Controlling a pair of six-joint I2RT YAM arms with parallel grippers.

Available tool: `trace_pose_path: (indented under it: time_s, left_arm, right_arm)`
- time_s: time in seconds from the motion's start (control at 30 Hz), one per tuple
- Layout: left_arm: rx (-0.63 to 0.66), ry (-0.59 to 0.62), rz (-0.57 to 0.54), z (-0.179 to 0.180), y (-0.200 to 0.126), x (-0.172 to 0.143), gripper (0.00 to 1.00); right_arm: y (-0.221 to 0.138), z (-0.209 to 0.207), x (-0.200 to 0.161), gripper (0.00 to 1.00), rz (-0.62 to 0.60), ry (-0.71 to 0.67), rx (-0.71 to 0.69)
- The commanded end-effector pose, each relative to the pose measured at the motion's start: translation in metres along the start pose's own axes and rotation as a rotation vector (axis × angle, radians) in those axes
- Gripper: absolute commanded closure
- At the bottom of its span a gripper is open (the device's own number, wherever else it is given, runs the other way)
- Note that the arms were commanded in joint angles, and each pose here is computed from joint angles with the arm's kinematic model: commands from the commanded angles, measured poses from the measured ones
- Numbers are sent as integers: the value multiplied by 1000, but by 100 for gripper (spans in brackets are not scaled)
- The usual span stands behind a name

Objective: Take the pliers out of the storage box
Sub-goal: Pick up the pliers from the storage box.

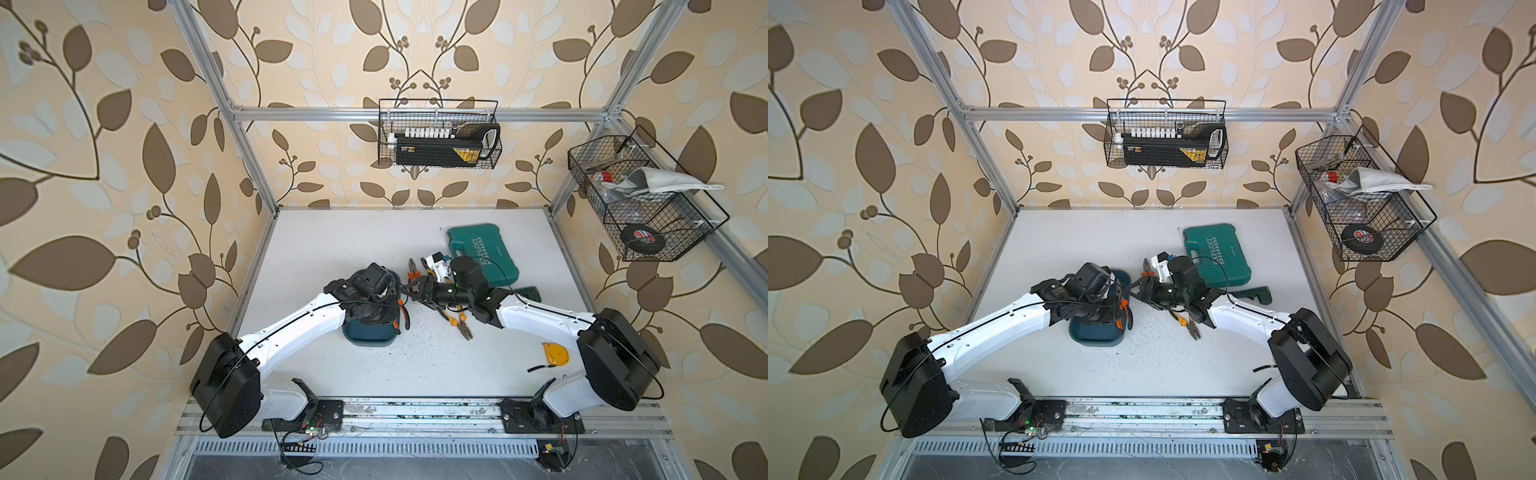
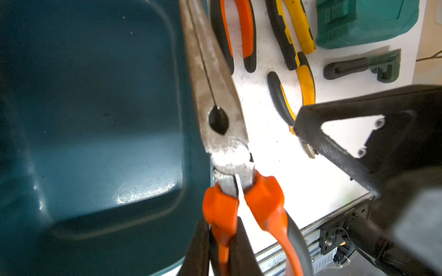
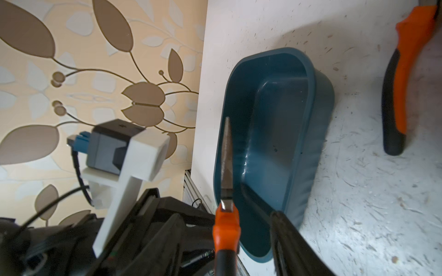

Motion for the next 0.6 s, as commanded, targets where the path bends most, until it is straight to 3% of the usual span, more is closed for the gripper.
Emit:
trace_pose_path:
  time_s: [0.0, 0.57]
  left_arm:
    - [-33, 48, -58, -22, -9, 17, 100]
    - [-44, 71, -73, -30, -14, 20, 100]
  right_arm:
    - [1, 0, 11, 43, -52, 4, -69]
    - [21, -4, 5, 56, 20, 17, -113]
Point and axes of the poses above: each gripper's point midway between its finger pads, its own y axis out along the fingers, its own z axis along the line the jaws close on, x = y × z, the point moved 2 cm from there along -y, back along the fingers, and after that the axes turned 9 degrees about y, right-handed, at the moved point
